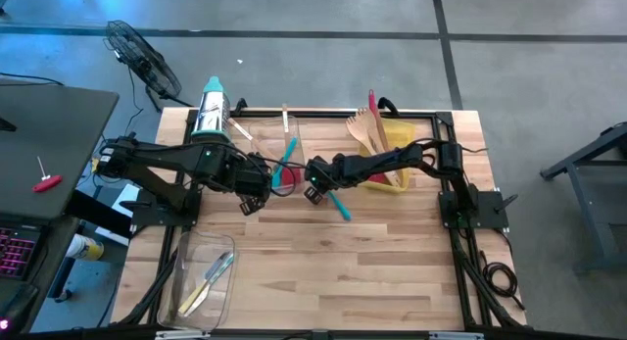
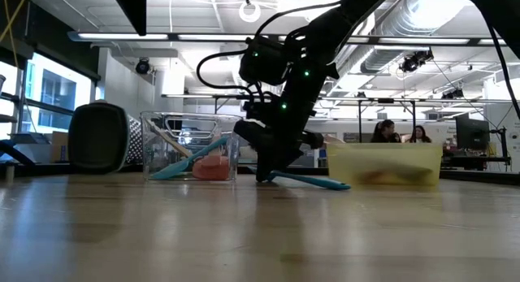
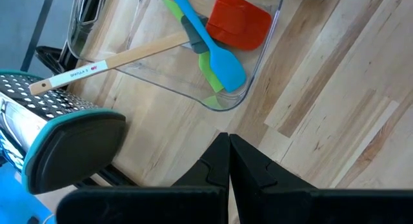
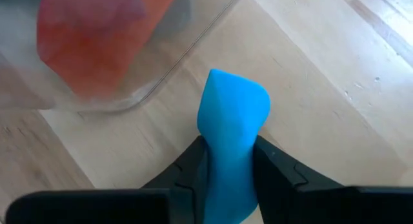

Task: Pick & Place Kitchen Items
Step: Put the blue spatula into the top transparent bin

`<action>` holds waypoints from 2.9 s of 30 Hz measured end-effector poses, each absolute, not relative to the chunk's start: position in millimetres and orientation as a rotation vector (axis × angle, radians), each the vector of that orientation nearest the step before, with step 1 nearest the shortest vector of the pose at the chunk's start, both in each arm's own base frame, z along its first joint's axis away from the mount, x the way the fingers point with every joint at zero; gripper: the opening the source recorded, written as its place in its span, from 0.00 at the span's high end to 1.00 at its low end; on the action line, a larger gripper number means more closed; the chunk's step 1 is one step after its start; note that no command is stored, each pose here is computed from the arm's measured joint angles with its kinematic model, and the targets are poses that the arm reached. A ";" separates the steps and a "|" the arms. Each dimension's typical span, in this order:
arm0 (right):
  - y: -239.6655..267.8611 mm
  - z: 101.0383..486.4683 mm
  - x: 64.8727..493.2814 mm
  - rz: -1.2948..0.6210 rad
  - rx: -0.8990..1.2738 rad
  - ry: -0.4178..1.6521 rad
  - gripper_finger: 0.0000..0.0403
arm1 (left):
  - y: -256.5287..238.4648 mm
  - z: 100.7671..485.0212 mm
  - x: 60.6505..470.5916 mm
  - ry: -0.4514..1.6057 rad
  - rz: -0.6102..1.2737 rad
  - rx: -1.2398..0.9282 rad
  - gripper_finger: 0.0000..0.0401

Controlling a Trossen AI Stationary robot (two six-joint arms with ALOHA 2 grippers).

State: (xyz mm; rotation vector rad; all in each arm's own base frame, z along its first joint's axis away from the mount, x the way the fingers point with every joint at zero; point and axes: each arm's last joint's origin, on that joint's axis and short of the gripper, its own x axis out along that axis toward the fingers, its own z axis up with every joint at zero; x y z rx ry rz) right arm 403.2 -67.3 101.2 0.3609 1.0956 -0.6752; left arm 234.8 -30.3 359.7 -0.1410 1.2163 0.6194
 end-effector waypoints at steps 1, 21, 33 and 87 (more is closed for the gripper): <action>-67.3 101.2 403.2 -0.670 0.353 1.098 0.79 | -30.3 359.7 234.8 1.216 0.620 -0.143 1.00; 2.8 140.4 386.1 -0.604 0.102 1.163 0.79 | -34.3 358.9 234.3 1.242 0.590 -0.236 1.00; 77.3 162.7 379.1 -0.454 0.035 1.055 0.79 | -74.5 361.2 229.7 1.124 0.522 -0.101 1.00; 223.8 305.0 340.0 0.076 -0.163 0.118 0.79 | -222.8 266.1 299.5 0.171 -0.026 0.055 0.46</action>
